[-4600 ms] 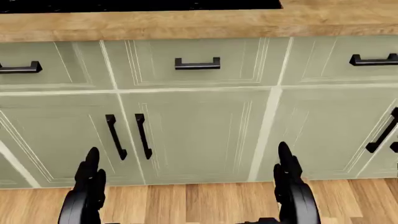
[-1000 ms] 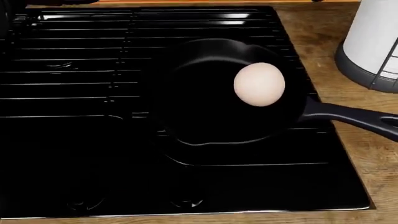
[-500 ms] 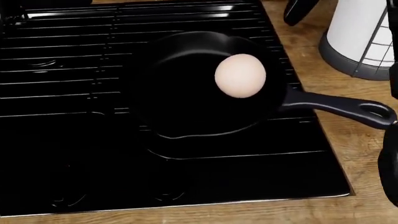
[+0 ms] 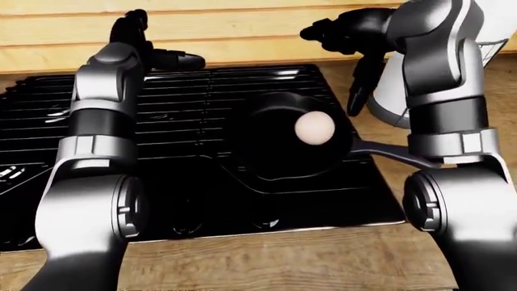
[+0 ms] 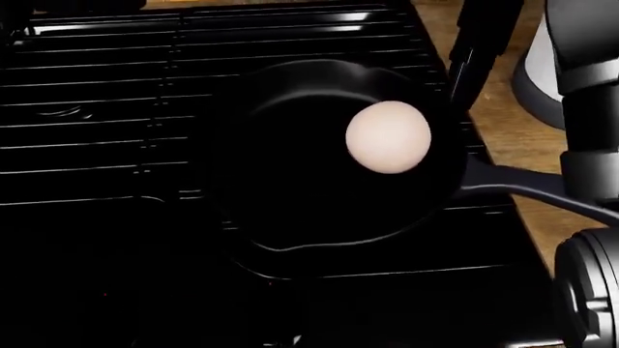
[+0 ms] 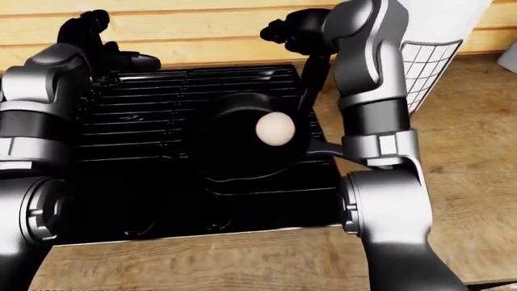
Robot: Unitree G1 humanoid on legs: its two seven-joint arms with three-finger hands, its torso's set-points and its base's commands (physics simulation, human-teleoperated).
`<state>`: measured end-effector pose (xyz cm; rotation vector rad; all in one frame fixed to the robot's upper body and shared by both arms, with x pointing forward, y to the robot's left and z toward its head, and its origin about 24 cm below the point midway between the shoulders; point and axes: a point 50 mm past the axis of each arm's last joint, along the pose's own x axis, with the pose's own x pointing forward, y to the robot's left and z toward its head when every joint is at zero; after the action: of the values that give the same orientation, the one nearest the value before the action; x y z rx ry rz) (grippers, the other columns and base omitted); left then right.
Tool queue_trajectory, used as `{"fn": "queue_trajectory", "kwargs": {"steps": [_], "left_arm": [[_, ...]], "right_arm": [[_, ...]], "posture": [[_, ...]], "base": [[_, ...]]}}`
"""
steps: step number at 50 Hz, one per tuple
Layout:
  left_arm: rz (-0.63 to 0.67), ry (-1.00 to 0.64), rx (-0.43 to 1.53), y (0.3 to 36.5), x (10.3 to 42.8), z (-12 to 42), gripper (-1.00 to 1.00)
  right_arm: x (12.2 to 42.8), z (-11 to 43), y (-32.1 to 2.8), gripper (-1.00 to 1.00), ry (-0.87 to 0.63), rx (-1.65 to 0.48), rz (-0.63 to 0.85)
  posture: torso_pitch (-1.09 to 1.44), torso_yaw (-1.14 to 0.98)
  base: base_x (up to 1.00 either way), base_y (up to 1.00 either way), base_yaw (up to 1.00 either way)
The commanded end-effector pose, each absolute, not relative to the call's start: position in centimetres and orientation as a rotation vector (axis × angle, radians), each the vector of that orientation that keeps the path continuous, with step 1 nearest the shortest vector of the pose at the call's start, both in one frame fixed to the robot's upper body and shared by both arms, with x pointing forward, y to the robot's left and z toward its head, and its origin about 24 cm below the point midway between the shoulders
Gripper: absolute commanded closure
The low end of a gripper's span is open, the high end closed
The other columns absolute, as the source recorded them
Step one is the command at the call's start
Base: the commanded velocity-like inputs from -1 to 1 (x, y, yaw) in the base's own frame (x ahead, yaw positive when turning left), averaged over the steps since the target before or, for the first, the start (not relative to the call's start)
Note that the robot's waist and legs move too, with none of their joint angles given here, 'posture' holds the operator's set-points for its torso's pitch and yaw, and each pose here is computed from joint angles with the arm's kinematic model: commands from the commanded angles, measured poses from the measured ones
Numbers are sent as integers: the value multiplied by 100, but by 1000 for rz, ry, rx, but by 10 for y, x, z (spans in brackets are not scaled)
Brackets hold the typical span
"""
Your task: Pick the egg from the pan and place it in the bowl.
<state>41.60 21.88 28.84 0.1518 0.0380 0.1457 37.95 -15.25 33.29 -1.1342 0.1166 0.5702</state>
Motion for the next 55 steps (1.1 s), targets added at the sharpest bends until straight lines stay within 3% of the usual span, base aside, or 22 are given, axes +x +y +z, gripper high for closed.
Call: {"fn": "queue_trajectory", "kwargs": {"steps": [1,35,55], "left_arm": [[150,-82,156,218,411,320,-100],[149,-81,155,219,412,319,-100],[148,-83,149,219,411,319,-100]], "right_arm": [[369,355,-154,-100,83,-1141,542],[368,319,-115,-100,167,-1110,656],[360,291,-115,-100,279,-1104,699]], "posture": [[0,0],[0,0],[0,0]], "base": [[0,0,0],[0,0,0],[0,0,0]]}}
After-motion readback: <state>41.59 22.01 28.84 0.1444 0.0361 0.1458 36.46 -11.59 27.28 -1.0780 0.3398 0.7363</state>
